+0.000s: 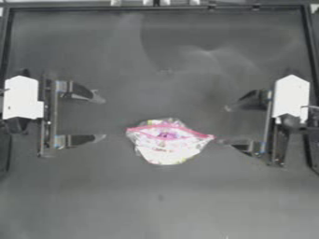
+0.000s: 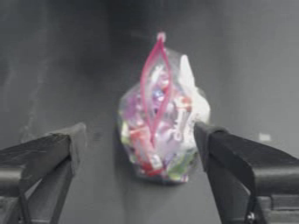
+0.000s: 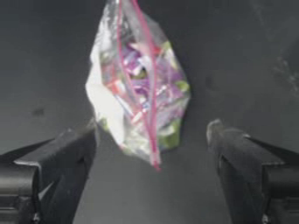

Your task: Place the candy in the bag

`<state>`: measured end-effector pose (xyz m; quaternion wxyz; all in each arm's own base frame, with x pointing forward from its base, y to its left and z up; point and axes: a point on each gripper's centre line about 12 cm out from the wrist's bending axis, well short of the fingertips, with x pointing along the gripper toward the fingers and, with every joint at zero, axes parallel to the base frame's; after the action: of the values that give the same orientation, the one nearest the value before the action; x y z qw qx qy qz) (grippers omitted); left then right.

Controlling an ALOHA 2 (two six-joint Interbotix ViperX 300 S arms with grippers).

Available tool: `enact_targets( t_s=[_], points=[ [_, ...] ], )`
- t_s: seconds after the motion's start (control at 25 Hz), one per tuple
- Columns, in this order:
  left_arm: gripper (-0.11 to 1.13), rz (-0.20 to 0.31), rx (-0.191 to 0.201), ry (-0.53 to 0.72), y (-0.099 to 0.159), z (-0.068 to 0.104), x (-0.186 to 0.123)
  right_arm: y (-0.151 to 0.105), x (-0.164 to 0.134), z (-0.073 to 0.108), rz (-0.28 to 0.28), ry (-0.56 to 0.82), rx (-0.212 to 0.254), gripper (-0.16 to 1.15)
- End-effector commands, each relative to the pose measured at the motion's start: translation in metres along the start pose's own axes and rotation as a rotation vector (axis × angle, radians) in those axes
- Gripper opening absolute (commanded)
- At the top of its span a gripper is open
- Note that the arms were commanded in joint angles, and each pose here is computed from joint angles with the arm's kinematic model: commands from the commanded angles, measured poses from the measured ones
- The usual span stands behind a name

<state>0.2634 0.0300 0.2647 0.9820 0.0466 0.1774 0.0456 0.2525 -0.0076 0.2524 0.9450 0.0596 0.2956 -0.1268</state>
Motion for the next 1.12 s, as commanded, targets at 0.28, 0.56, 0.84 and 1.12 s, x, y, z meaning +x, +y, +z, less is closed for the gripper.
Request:
enact_targets(
  t_s=[0.28, 0.56, 0.84, 1.12],
  points=[
    [1.02, 0.006, -0.006, -0.056, 0.000, 0.002, -0.023, -0.006, -0.017, -0.005, 0.015, -0.061, -0.016, 1.01],
    [1.01, 0.008, -0.006, -0.070, 0.000, -0.003, -0.032, -0.009, -0.023, -0.004, 0.015, -0.096, -0.045, 1.01],
    [1.01, 0.011, -0.007, -0.085, 0.000, -0.007, -0.039, -0.010, -0.023, -0.006, 0.007, -0.100, -0.060, 1.01],
    [1.01, 0.014, -0.007, -0.114, -0.001, -0.012, -0.049, -0.012, -0.027, -0.008, 0.007, -0.113, -0.061, 1.01]
  ],
)
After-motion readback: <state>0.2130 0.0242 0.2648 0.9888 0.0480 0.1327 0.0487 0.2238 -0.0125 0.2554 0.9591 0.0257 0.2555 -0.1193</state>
